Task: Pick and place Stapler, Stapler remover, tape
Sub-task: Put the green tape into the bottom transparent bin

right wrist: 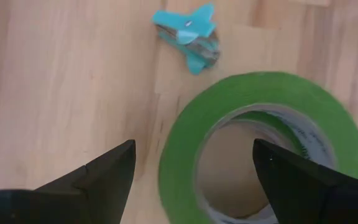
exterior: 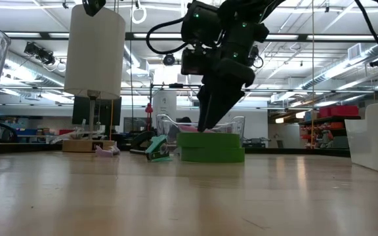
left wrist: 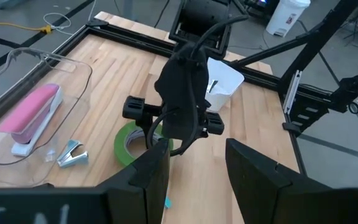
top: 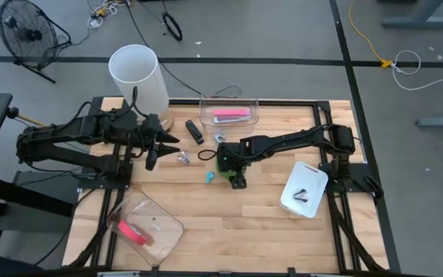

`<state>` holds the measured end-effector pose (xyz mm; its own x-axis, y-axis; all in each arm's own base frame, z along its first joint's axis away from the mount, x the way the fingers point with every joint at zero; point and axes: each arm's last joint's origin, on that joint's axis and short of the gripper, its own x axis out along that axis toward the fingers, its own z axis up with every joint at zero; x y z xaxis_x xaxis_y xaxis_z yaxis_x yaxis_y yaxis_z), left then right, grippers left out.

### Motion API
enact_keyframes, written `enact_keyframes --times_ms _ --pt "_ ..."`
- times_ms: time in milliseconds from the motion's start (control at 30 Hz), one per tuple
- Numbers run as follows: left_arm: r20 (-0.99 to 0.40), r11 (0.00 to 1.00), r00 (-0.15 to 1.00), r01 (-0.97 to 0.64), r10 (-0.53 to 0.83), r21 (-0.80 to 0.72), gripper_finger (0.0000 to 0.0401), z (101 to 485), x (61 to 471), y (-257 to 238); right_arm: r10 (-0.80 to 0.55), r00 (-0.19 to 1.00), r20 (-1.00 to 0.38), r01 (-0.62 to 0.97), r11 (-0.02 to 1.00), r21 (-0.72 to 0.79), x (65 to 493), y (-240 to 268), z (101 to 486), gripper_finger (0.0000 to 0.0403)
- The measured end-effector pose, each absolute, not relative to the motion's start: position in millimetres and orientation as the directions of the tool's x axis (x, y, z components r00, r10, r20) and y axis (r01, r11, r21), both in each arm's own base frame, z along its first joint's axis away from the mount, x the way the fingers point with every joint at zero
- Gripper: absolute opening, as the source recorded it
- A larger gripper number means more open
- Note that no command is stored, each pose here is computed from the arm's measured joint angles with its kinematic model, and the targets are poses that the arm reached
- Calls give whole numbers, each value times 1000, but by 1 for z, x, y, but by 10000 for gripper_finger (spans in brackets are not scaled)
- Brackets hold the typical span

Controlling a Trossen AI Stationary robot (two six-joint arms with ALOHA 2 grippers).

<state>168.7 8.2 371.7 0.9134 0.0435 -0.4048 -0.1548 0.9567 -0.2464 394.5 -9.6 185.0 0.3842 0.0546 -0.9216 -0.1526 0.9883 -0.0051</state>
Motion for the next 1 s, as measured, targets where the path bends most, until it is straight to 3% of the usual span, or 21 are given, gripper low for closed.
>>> enact_keyframes --times_ms 600,1000 --pt "-404 958 914 -154 44 -244 160 372 169 8 56 365 -929 -41 998 44 381 -14 157 316" --pt "-404 958 914 -154 44 -244 160 372 169 8 57 376 -925 -26 998 51 381 -13 153 247"
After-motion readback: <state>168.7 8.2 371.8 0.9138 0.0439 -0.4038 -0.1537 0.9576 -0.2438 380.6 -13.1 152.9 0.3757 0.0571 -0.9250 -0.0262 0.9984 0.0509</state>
